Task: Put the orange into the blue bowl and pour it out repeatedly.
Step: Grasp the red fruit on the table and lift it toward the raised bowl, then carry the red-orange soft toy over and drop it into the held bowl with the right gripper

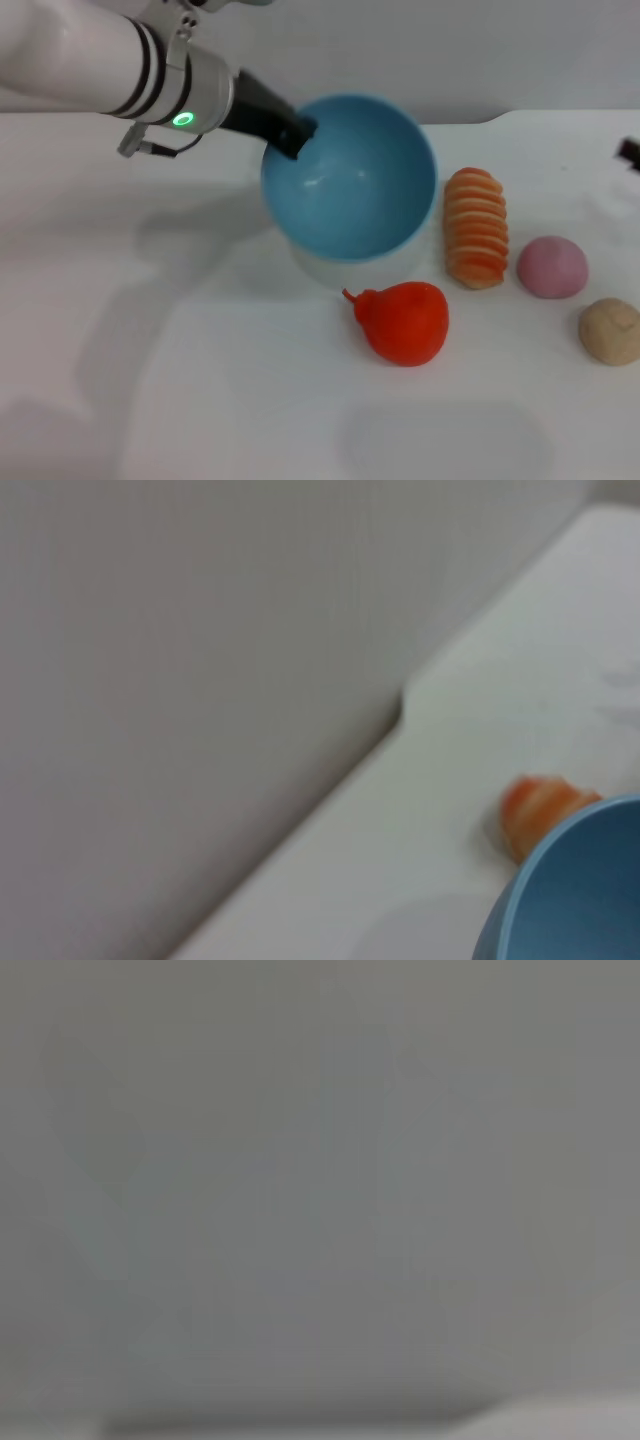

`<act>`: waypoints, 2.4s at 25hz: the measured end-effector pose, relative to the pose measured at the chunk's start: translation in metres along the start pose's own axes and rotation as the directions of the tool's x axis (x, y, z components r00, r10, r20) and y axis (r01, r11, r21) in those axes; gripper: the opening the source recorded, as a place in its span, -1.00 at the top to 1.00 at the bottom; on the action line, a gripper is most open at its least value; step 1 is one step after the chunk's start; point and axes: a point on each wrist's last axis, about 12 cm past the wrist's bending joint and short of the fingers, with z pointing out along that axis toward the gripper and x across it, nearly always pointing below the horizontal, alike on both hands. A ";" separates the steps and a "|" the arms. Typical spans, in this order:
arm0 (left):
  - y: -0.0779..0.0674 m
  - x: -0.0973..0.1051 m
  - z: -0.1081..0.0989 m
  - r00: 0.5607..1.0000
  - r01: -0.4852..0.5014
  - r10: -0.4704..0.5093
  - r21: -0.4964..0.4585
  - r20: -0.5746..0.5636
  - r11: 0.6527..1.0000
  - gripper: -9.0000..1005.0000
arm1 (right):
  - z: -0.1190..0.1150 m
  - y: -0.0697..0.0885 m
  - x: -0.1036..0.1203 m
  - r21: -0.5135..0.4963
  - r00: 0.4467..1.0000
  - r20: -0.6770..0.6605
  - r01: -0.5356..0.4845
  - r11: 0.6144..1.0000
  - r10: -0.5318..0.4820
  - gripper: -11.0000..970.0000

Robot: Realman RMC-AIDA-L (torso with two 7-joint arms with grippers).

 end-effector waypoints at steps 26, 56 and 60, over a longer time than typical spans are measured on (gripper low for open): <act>0.013 0.013 0.008 0.997 0.076 -0.075 -0.048 0.023 0.996 0.98 | 0.089 0.107 0.013 -0.339 0.771 -0.628 -0.147 0.929 -0.108 -0.11; 0.011 0.015 0.012 0.999 0.053 -0.052 -0.061 0.009 0.997 0.98 | 0.060 0.123 -0.025 -0.593 0.918 -0.354 -0.072 0.802 -0.179 0.93; -0.001 0.013 0.017 0.999 0.004 -0.005 -0.029 -0.036 1.000 0.98 | 0.032 0.131 -0.059 -0.695 0.965 -0.193 -0.008 0.718 -0.176 0.93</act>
